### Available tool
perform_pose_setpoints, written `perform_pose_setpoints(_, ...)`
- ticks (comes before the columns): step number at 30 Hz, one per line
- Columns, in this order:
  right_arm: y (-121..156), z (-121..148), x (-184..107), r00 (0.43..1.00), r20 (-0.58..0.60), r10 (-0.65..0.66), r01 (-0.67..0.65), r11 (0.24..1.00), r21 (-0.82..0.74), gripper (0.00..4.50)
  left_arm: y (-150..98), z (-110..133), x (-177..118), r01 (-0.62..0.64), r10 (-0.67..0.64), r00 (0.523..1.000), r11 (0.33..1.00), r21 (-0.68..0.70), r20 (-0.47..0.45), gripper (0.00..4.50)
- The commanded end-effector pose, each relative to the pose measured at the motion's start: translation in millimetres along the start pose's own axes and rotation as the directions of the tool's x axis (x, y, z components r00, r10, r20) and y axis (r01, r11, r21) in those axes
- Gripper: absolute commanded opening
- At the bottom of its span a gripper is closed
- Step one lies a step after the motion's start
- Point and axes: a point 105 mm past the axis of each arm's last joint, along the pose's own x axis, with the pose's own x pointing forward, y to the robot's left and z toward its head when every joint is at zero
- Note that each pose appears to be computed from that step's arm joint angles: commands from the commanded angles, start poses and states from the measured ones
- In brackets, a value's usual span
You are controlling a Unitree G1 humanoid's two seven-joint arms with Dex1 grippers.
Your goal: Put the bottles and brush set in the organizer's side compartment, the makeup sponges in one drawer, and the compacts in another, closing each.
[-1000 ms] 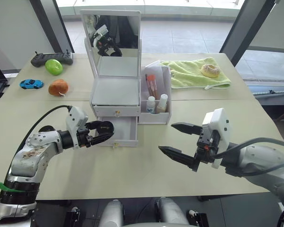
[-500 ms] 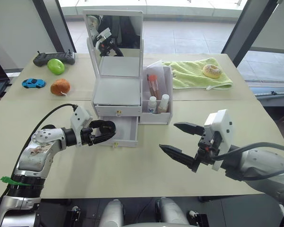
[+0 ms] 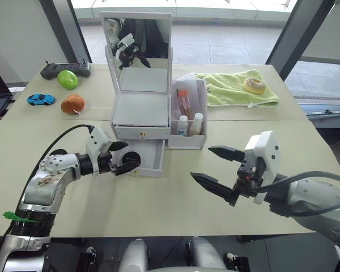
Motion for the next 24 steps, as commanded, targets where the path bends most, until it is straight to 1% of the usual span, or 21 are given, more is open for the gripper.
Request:
perform_pose_setpoints(1,6.7,8.9,-1.5,0.999,0.045,0.018,-0.017,1.000,-0.022,4.50,3.6,18.3,-3.8,-0.019,0.019,0.998,1.000,0.014,0.058,4.48)
perform_pose_setpoints(5,6.0,8.8,-1.7,0.999,0.042,0.019,-0.018,1.000,-0.023,4.50,1.5,26.5,-6.4,-0.011,0.011,0.996,1.000,-0.006,0.086,4.48)
perform_pose_setpoints(7,5.2,8.9,-2.1,0.999,0.042,0.019,-0.018,1.000,-0.023,4.50,2.1,29.7,-13.7,-0.008,0.012,0.995,0.999,-0.037,0.102,4.48)
perform_pose_setpoints(10,-0.9,7.1,-8.6,1.000,0.027,-0.006,0.006,1.000,-0.024,4.50,7.4,28.5,-39.3,-0.036,0.046,0.994,0.994,-0.099,0.097,4.48)
perform_pose_setpoints(12,-8.9,3.2,-18.7,0.999,0.004,-0.044,0.044,0.999,-0.021,4.50,14.2,25.2,-59.4,-0.086,0.097,0.992,0.988,-0.128,0.078,4.48)
perform_pose_setpoints(14,-20.9,-3.2,-33.5,0.994,-0.024,-0.108,0.108,0.994,-0.009,4.50,24.9,19.0,-81.8,-0.164,0.172,0.984,0.976,-0.142,0.044,4.48)
perform_pose_setpoints(15,-24.1,-5.2,-38.5,0.991,-0.032,-0.127,0.126,0.992,-0.005,4.50,27.4,17.3,-87.7,-0.185,0.192,0.981,0.972,-0.144,0.033,4.48)
perform_pose_setpoints(17,-35.4,-16.1,-56.5,0.978,-0.081,-0.194,0.195,0.981,-0.002,4.50,40.0,9.0,-109.6,-0.271,0.274,0.962,0.951,-0.147,-0.002,4.48)
perform_pose_setpoints(18,-39.7,-20.6,-66.1,0.970,-0.099,-0.223,0.224,0.974,0.002,4.50,48.3,4.1,-122.3,-0.327,0.328,0.945,0.934,-0.144,-0.021,4.48)
perform_pose_setpoints(20,-54.9,-26.2,-94.4,0.941,-0.108,-0.322,0.325,0.945,0.019,4.50,66.7,-15.3,-159.4,-0.458,0.448,0.889,0.879,-0.134,-0.098,4.48)
perform_pose_setpoints(23,-64.9,-31.1,-121.8,0.910,-0.121,-0.396,0.401,0.916,0.020,4.50,78.1,-33.5,-191.1,-0.546,0.527,0.834,0.831,-0.108,-0.163,4.48)
perform_pose_setpoints(24,-70.7,-34.6,-142.7,0.884,-0.131,-0.449,0.456,0.889,0.030,4.50,84.3,-45.6,-215.2,-0.617,0.591,0.779,0.782,-0.090,-0.210,4.48)
